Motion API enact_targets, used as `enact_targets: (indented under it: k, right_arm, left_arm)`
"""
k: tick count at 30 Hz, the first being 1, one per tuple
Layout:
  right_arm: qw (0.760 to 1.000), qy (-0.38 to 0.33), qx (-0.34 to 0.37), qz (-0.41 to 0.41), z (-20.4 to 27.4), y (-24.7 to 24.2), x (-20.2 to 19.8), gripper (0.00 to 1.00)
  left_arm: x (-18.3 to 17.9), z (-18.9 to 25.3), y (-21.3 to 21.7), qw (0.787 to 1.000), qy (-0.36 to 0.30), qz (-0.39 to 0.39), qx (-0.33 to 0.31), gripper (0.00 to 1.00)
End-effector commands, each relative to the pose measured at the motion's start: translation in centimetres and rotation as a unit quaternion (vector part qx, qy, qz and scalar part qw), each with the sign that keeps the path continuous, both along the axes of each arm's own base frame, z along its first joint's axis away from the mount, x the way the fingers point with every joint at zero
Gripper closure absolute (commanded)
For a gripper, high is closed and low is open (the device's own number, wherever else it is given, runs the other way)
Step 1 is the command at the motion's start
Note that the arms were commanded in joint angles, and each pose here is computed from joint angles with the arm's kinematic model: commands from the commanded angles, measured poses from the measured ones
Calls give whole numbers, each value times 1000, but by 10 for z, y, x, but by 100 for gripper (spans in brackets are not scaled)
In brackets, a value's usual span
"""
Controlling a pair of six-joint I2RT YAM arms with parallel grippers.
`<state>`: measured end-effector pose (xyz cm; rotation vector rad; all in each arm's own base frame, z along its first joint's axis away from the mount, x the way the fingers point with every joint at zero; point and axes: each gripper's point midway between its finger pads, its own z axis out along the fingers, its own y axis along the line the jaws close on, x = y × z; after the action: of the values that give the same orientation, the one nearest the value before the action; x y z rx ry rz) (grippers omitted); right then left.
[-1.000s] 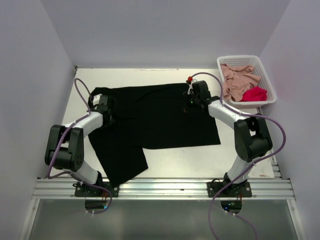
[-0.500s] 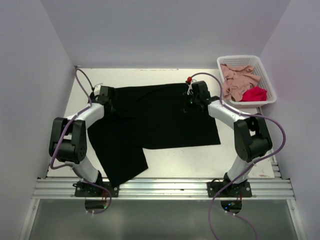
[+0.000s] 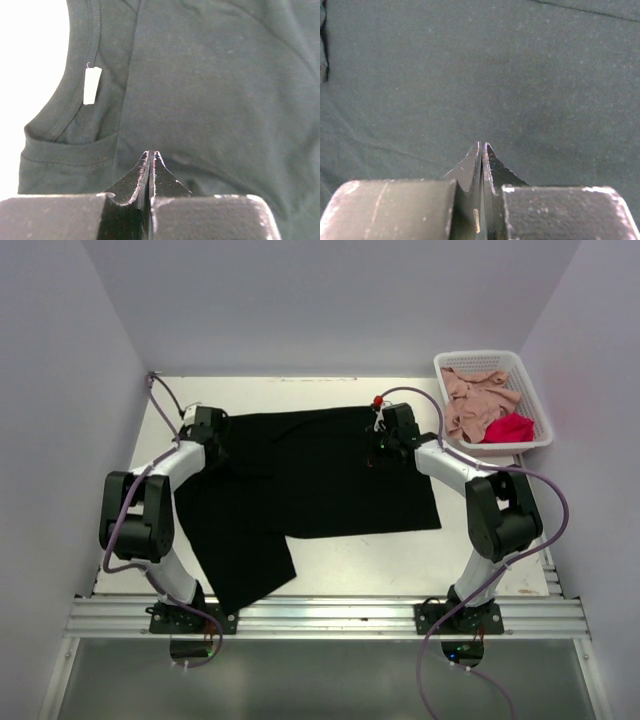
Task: Fold and stack the t-shirts
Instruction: Fold the flattened tshirt in 1/3 of the way
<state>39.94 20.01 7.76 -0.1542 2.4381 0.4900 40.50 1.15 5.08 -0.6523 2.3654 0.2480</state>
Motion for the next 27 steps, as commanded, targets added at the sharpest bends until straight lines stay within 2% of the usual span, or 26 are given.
enact_targets:
  k: [1, 4, 7, 14, 27]
  right_arm:
    - [1000, -18, -2, 5, 10, 3, 8, 100]
    - [1000, -16, 0, 4, 8, 4, 9, 100]
    - [1000, -17, 1, 5, 9, 4, 9, 100]
    - [1000, -16, 1, 5, 8, 4, 8, 100]
    - [1000, -17, -4, 5, 8, 3, 8, 100]
  left_arm:
    - [7, 46, -2, 998, -66, -13, -9, 100]
    - [1, 55, -4, 997, -75, -24, -11, 100]
    - [-8, 45, -6, 998, -61, -31, -16, 100]
    - [-26, -2, -12, 999, -1, -35, -32, 100]
    - [-13, -14, -12, 999, 7, -31, -31, 100]
